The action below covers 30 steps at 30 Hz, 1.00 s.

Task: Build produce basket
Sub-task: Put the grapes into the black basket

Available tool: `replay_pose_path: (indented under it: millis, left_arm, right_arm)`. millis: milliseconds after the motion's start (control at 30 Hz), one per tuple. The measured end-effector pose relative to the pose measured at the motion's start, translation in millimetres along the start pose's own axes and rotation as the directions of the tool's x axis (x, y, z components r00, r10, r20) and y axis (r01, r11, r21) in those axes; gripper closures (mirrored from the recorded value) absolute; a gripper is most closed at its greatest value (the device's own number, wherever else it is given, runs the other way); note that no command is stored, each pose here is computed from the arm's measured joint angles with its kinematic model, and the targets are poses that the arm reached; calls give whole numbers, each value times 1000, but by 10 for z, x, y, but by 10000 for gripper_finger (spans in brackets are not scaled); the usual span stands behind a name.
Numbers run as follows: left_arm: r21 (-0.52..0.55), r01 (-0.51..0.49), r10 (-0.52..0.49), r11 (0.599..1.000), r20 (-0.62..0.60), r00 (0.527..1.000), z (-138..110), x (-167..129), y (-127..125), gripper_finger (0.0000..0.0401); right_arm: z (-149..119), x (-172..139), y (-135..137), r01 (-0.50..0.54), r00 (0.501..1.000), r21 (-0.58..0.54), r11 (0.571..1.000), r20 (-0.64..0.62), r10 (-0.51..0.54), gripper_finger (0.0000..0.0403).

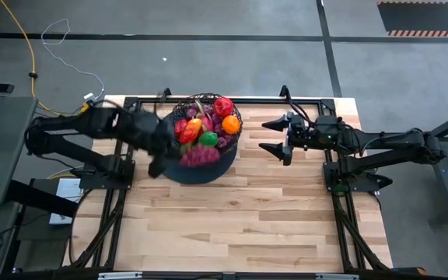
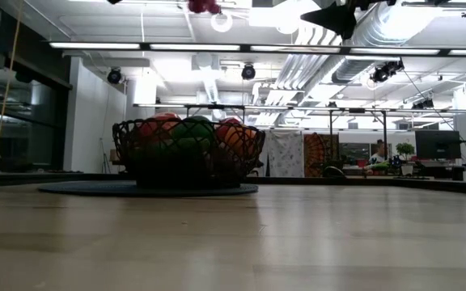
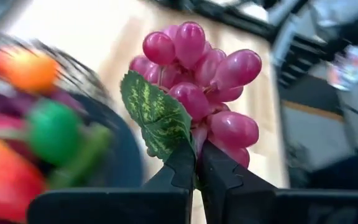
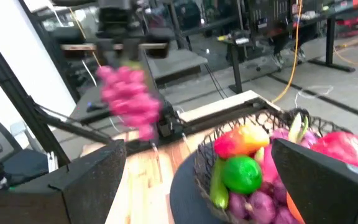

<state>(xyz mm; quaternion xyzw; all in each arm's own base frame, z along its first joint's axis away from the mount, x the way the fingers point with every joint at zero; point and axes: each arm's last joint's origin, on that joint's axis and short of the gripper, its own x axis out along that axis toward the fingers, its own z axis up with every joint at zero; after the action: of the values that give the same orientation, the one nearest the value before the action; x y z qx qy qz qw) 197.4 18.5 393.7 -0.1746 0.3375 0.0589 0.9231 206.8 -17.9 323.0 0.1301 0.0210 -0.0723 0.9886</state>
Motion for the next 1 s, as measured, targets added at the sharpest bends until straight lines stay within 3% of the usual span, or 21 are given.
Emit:
replay_pose_path:
  millis: [200,467,767,1000]
  left_arm:
    - [60,-221,213,973,116,970,179,-123,323,401]
    - [4,-419,414,908,142,899,225,-221,644,401]
    - [-85,-435,441,896,272,855,116,-137,840,401]
    - [-157,-435,463,886,303,833,-72,-21,910,401]
  right_arm:
    - [66,-2,14,-4,998,4,1000,71,4,11]
    - [70,-3,5,23,996,7,1000,80,-24,11]
    - [68,-3,5,25,997,7,1000,78,-25,11]
    - [67,-3,4,26,997,7,1000,77,-26,11]
